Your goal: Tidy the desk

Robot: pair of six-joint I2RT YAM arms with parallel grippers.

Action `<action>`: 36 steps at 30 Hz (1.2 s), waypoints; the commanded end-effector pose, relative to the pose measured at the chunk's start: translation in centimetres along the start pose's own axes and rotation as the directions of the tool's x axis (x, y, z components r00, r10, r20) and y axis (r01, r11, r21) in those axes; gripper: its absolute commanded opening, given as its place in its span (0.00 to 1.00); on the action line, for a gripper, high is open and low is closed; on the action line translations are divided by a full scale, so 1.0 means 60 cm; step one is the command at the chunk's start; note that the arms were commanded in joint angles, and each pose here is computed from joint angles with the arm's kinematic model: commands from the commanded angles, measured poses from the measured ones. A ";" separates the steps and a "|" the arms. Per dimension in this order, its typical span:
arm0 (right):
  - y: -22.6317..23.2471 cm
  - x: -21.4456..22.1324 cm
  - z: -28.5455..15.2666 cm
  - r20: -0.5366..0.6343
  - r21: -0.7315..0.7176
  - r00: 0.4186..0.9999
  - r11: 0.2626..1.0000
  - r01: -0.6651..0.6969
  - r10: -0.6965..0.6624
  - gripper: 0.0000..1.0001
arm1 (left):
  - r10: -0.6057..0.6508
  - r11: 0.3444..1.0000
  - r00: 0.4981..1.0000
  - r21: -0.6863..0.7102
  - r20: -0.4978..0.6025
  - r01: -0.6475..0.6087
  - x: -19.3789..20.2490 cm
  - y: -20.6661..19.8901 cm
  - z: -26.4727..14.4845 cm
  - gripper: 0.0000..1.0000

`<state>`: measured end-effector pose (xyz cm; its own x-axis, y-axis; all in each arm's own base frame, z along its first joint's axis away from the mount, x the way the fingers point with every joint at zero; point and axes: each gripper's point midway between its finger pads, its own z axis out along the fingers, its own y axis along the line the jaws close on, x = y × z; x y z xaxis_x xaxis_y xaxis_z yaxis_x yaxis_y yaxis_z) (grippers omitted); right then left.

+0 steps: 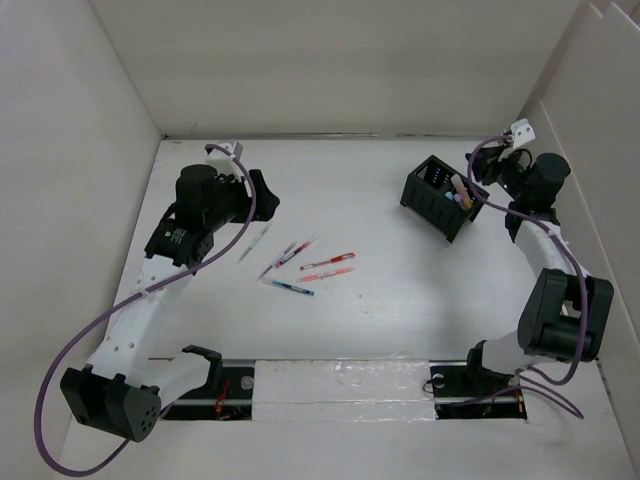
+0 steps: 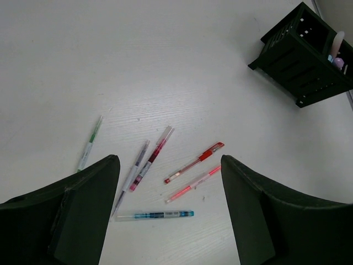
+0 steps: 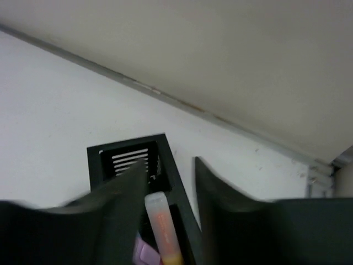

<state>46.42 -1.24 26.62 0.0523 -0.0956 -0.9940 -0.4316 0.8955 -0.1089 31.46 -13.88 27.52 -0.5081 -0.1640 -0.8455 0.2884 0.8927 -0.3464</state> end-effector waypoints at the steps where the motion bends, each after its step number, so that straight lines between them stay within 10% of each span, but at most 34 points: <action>1: 0.054 -0.092 0.008 0.053 -0.038 0.986 0.986 0.161 -0.159 0.33 | 0.011 0.998 0.994 0.065 0.107 -0.018 -0.065 -0.034 -0.022 0.70; 5: 0.219 -0.065 0.048 -0.034 -0.234 0.968 0.943 0.235 -0.250 0.00 | -0.019 0.998 0.992 0.055 0.125 0.013 -0.078 -0.037 -0.037 0.70; 14: 0.532 0.053 0.089 -0.124 -0.653 0.871 0.700 0.289 -0.475 0.00 | -0.114 0.993 0.921 0.066 0.374 0.096 -0.213 -0.075 -0.154 0.69; 25: 0.773 0.116 0.181 0.027 -0.888 0.703 0.306 0.343 -0.710 0.41 | -0.226 0.966 0.813 0.231 0.537 0.117 -0.309 -0.139 -0.269 0.69; 36: 0.882 0.114 0.247 0.168 -0.869 0.668 0.211 0.448 -0.725 0.59 | -0.240 0.955 0.820 0.277 0.519 0.105 -0.326 -0.163 -0.263 0.69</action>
<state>37.05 51.40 11.19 0.4499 -0.6702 -0.5903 -0.8815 -0.2274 -0.4138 26.03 -12.21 51.70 -0.0924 -0.5484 -0.8311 0.3955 0.7458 -0.5361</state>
